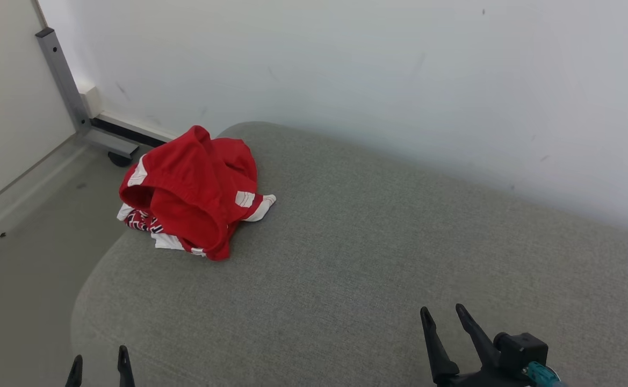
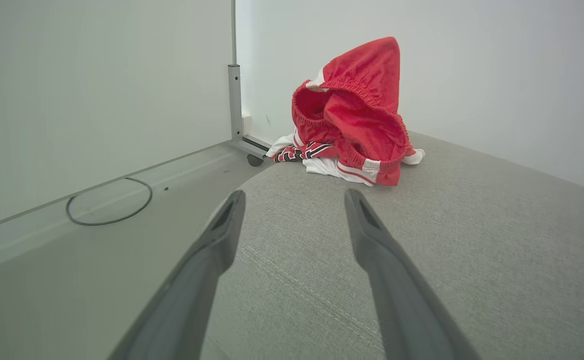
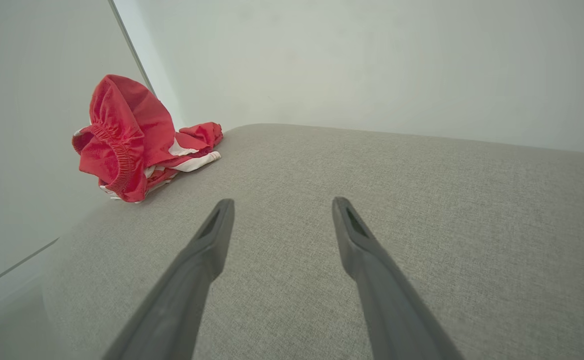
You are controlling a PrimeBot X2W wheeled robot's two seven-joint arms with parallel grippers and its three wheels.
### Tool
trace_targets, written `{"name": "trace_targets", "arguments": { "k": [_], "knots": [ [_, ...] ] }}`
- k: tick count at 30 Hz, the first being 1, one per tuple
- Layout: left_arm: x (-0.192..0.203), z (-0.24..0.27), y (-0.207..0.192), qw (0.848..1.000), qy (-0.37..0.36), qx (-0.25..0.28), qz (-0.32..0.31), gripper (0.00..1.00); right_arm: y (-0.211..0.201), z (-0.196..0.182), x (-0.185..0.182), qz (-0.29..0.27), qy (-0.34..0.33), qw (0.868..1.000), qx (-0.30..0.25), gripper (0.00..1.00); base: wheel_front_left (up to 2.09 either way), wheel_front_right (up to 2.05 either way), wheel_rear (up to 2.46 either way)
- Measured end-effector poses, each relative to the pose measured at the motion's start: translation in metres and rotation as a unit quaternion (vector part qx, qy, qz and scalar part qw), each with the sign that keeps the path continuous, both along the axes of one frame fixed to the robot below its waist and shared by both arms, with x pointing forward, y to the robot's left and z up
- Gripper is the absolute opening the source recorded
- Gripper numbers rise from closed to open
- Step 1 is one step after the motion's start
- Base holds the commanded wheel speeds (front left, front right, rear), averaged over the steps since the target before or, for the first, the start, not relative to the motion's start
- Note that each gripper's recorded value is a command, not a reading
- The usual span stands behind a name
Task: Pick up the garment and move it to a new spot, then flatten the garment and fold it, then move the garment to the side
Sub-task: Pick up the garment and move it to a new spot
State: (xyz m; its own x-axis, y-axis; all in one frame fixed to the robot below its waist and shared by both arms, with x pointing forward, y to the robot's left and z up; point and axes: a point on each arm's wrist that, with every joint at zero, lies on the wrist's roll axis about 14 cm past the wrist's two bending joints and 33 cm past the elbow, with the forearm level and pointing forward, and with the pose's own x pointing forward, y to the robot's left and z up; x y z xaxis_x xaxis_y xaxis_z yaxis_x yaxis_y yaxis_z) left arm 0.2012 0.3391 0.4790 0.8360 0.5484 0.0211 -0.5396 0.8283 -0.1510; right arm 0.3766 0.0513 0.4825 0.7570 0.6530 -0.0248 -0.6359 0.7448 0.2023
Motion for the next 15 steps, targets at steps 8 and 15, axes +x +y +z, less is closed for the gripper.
{"name": "trace_targets", "arguments": {
  "k": [8, 15],
  "knots": [
    [-0.007, -0.007, 0.003, 1.000, 0.009, -0.012, 0.012, 1.00, 0.012, -0.009, 0.001, 0.016, 0.015, 1.000, -0.001, 1.00, 0.00, 0.00, 0.00],
    [0.006, -0.005, 0.005, 0.999, -0.008, -0.040, -0.002, 1.00, 0.010, -0.003, 0.003, 0.012, 0.008, 1.000, 0.006, 1.00, 0.00, 0.00, 0.00]
  ]
}}
